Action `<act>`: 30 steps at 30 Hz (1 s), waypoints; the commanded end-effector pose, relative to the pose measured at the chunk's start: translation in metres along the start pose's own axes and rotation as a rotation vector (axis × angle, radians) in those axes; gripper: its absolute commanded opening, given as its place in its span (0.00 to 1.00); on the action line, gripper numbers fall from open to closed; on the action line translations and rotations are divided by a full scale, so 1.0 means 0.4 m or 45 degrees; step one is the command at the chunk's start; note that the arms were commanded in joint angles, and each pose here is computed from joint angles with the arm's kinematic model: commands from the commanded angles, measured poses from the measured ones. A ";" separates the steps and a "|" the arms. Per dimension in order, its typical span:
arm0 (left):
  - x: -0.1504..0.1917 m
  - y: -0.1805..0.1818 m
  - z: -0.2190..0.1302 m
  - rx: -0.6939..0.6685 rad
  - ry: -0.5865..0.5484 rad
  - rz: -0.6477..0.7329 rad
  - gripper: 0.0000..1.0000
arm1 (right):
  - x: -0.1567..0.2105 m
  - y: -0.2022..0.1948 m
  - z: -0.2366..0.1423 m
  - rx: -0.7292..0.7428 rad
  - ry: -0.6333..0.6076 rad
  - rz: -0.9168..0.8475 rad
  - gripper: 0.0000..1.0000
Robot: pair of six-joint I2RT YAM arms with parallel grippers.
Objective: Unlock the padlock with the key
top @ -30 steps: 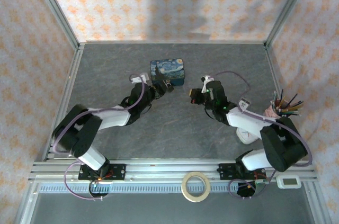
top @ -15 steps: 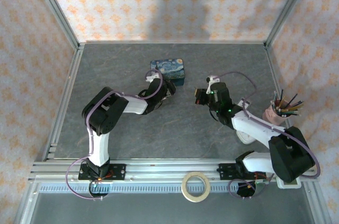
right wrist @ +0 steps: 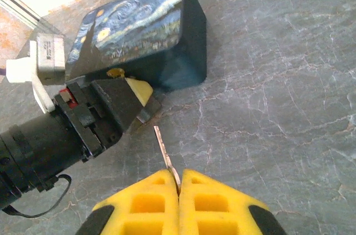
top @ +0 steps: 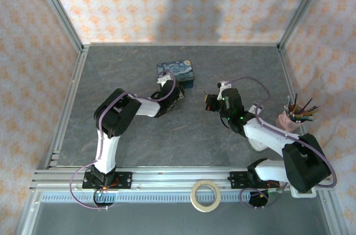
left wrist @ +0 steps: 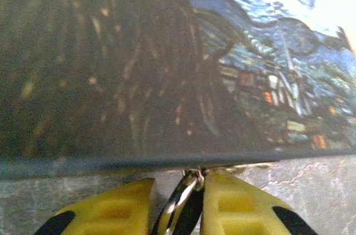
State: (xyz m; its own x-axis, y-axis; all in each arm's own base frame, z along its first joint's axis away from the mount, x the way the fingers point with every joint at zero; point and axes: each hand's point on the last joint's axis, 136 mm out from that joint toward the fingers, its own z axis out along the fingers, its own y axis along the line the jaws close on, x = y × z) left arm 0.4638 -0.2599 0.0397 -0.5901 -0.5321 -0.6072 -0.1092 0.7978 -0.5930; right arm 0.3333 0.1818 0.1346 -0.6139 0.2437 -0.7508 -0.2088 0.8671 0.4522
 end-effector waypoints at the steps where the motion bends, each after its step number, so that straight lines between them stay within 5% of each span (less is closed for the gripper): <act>1: 0.030 0.040 0.002 -0.041 0.050 -0.001 0.10 | -0.013 0.012 -0.007 -0.043 -0.042 0.034 0.00; 6: 0.013 0.012 -0.027 0.029 0.060 -0.021 0.00 | 0.007 0.019 0.004 -0.085 -0.018 0.073 0.00; 16: -0.053 -0.098 -0.155 0.465 0.118 -0.310 0.00 | 0.072 0.079 0.041 -0.317 0.106 0.180 0.00; 30: -0.064 -0.138 -0.272 0.758 0.191 -0.607 0.00 | 0.115 0.167 0.071 -0.669 0.208 0.427 0.00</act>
State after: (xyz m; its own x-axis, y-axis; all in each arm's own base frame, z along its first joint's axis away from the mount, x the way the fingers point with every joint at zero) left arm 0.3980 -0.2540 0.1023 -0.6915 -0.6963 -0.1926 -0.0553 0.3168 -0.9469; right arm 0.3119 0.2533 0.0908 -0.8215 0.3333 -0.4627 -0.2471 0.5233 0.8156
